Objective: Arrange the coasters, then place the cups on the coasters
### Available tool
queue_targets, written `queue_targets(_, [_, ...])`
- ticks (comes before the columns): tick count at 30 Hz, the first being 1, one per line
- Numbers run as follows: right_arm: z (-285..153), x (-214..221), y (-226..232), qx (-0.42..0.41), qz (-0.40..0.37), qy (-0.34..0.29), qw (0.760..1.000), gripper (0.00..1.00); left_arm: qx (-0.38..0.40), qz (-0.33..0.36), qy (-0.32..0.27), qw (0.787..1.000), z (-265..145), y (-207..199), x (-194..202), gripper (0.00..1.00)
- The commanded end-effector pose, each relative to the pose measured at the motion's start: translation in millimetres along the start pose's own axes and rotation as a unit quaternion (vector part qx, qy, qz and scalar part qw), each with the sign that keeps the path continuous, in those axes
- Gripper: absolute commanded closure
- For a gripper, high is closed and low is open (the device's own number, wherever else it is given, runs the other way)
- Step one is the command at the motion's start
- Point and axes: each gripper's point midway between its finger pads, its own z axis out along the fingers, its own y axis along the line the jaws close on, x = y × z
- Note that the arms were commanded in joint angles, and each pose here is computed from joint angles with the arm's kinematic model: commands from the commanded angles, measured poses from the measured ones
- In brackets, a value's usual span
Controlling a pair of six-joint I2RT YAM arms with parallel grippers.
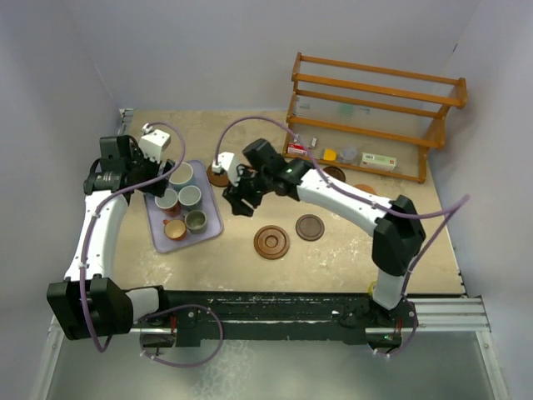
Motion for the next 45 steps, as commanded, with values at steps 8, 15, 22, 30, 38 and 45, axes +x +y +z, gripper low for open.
queue_targets(8, [-103.7, 95.2, -57.0, 0.067, 0.062, 0.056, 0.994, 0.36, 0.116, 0.118, -0.083, 0.983, 23.0, -81.5, -62.4, 0.24])
queue_targets(15, [-158.3, 157.8, -86.3, 0.143, 0.108, 0.088, 0.980, 0.36, 0.179, 0.203, -0.035, 0.962, 80.5, -146.7, -69.0, 0.24])
queue_targets(22, [-196.5, 172.6, -83.7, 0.197, 0.136, 0.083, 0.967, 0.36, 0.205, 0.180, 0.040, 0.961, 157.1, -181.5, -69.6, 0.24])
queue_targets(30, [-214.0, 167.0, -66.9, 0.213, 0.155, 0.045, 0.964, 0.36, 0.198, 0.133, 0.069, 0.969, 205.7, -188.4, -70.2, 0.24])
queue_targets(38, [-212.2, 174.2, -68.2, 0.216, 0.158, 0.051, 0.962, 0.37, 0.225, 0.054, 0.094, 0.968, 224.0, -177.9, -61.4, 0.23])
queue_targets(45, [-212.8, 174.9, -67.5, 0.215, 0.155, 0.052, 0.963, 0.37, 0.252, 0.030, 0.125, 0.959, 223.3, -183.0, -37.6, 0.28])
